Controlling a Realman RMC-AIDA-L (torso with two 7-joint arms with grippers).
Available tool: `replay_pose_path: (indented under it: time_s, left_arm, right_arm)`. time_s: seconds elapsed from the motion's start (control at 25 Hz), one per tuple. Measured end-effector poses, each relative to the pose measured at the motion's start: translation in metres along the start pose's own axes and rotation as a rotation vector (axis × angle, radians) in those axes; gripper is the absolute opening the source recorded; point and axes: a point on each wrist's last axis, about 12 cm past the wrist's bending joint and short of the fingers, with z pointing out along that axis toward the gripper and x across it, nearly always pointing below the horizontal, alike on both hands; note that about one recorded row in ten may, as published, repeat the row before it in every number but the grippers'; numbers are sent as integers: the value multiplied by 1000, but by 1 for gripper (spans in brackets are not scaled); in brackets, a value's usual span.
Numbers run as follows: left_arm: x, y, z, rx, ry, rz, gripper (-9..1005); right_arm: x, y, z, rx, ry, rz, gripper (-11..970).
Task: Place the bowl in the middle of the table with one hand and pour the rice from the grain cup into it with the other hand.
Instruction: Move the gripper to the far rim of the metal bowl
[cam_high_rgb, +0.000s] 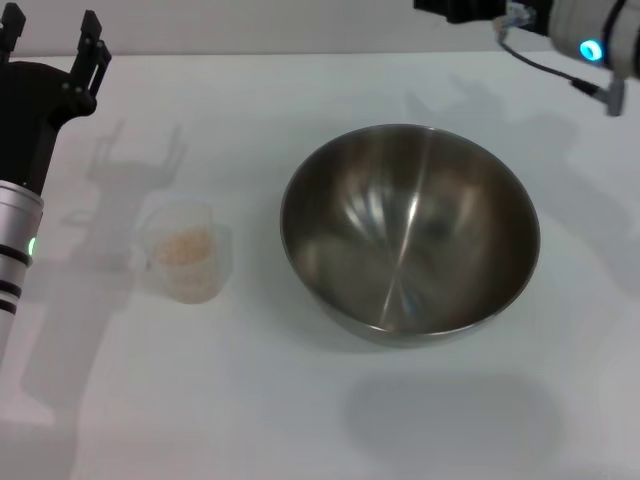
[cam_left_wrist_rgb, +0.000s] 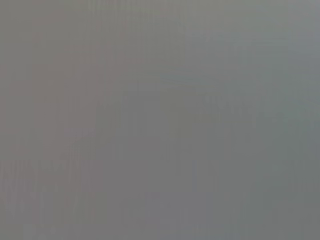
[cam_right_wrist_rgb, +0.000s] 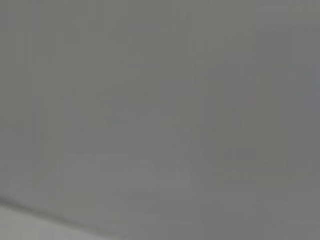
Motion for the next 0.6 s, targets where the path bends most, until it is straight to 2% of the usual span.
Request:
replay_pose_path:
  time_s: [0.08,0.12,0.16,0.2,0.24,0.4,0.6]
  left_arm:
    - [0,-1,0,2,0,-2,765]
    - [0,-1,0,2,0,-2,765]
    - [0,-1,0,2,-1,-5,765]
    - [0,-1,0,2,-1,-5,765]
    - [0,-2,0,2,-2,-7,765]
    - [-1,-3,1,4,-5,-11,765]
    - [-2,-3,3,7,-8,-12,766]
  right_arm:
    - [-13,-8,-15,-16,122,12,671]
    - [-13,-8,-15,-16,122,12,669]
    - [-20,-15,-21,-25,211,25,666]
    - [-20,-15,-21,-25,211,25,664]
    - [-23,-22,-25,-34,286,31,662]
    - [-23,-27,-24,-66,391,25,652]
    - [-9,-28,-13,-115,541,-2,641]
